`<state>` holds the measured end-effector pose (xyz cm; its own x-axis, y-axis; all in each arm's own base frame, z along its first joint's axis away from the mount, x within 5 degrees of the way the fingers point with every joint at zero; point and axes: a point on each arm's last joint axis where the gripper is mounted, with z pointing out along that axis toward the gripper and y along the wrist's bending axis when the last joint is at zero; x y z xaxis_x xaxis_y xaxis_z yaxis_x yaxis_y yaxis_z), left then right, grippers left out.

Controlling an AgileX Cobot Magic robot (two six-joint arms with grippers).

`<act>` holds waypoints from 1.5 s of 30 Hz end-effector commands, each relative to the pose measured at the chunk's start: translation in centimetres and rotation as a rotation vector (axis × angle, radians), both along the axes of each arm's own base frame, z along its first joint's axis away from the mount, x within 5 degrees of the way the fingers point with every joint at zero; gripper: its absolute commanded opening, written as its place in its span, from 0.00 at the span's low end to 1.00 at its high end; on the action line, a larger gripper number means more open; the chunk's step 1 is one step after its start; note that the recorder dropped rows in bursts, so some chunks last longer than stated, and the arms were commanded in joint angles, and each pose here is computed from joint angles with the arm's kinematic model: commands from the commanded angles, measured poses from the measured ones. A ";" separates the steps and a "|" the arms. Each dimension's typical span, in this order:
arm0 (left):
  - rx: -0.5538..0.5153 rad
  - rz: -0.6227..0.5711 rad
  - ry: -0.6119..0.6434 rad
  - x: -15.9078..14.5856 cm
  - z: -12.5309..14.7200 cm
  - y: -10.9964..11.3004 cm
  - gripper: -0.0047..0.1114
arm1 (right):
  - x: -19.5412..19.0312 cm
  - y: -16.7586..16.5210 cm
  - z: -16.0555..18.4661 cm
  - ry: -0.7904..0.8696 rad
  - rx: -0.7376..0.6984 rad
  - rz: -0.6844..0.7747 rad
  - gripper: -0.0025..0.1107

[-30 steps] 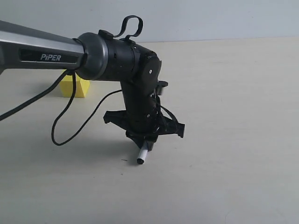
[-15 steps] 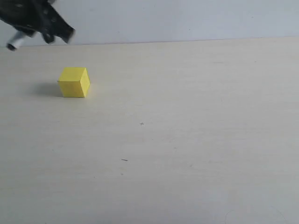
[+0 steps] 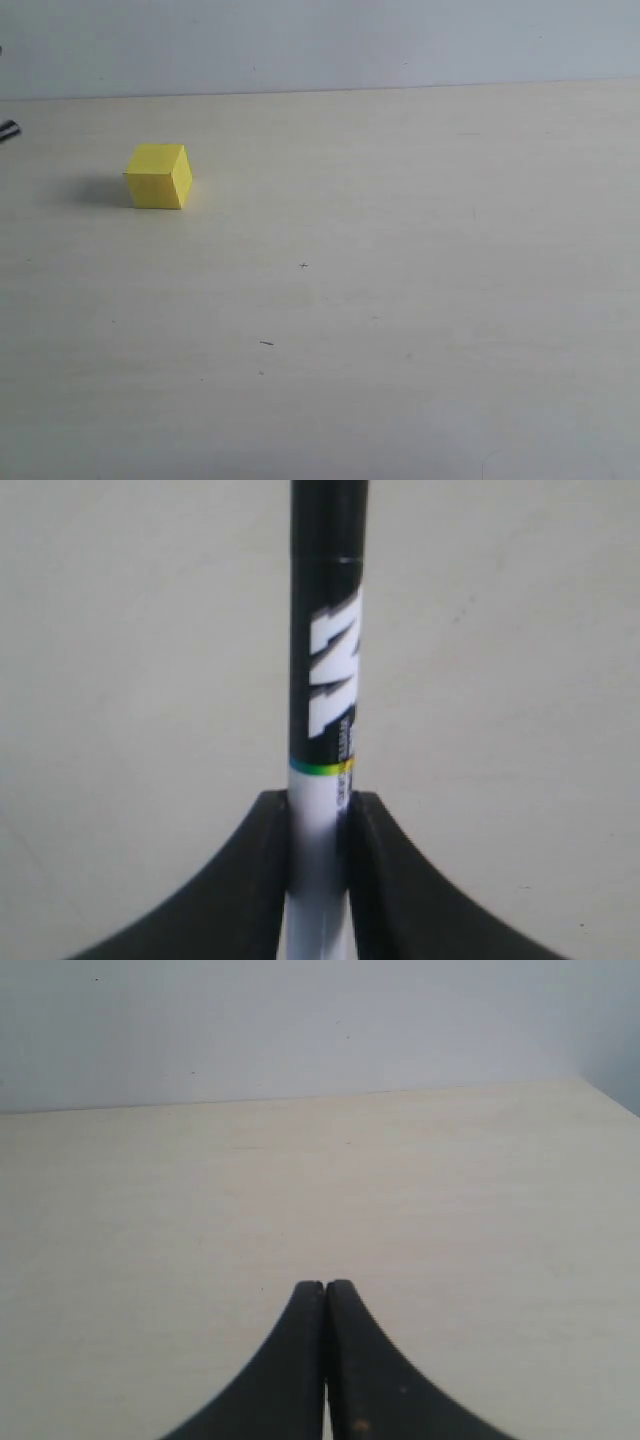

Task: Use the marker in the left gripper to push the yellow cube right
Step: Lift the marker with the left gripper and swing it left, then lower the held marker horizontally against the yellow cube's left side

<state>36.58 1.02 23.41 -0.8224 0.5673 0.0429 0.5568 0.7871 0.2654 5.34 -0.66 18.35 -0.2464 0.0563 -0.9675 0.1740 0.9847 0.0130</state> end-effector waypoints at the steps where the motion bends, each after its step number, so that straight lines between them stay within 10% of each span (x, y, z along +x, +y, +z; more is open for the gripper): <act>1: -0.004 -0.290 0.027 1.4 -2.9 -0.5 0.04 | 0.0 0.0 0.0 -0.007 -0.004 0.000 0.02; 8: 0.042 -0.615 0.024 3.4 -6.9 0.8 0.04 | 0.0 0.0 0.0 -0.007 -0.004 0.000 0.02; 38: 0.066 -0.801 -0.202 6.8 -11.8 1.4 0.04 | 0.0 0.0 -0.1 -0.004 -0.003 0.001 0.02; 45: 0.055 -0.870 -0.181 6.7 -12.0 -1.3 0.04 | 0.0 0.0 -0.1 -0.004 -0.003 0.001 0.02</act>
<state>43.35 1.46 11.42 -0.1310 0.9913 0.0086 0.8920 0.1141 0.4374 5.34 -0.66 18.35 -0.2464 0.0563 -0.9675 0.1740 0.9847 0.0130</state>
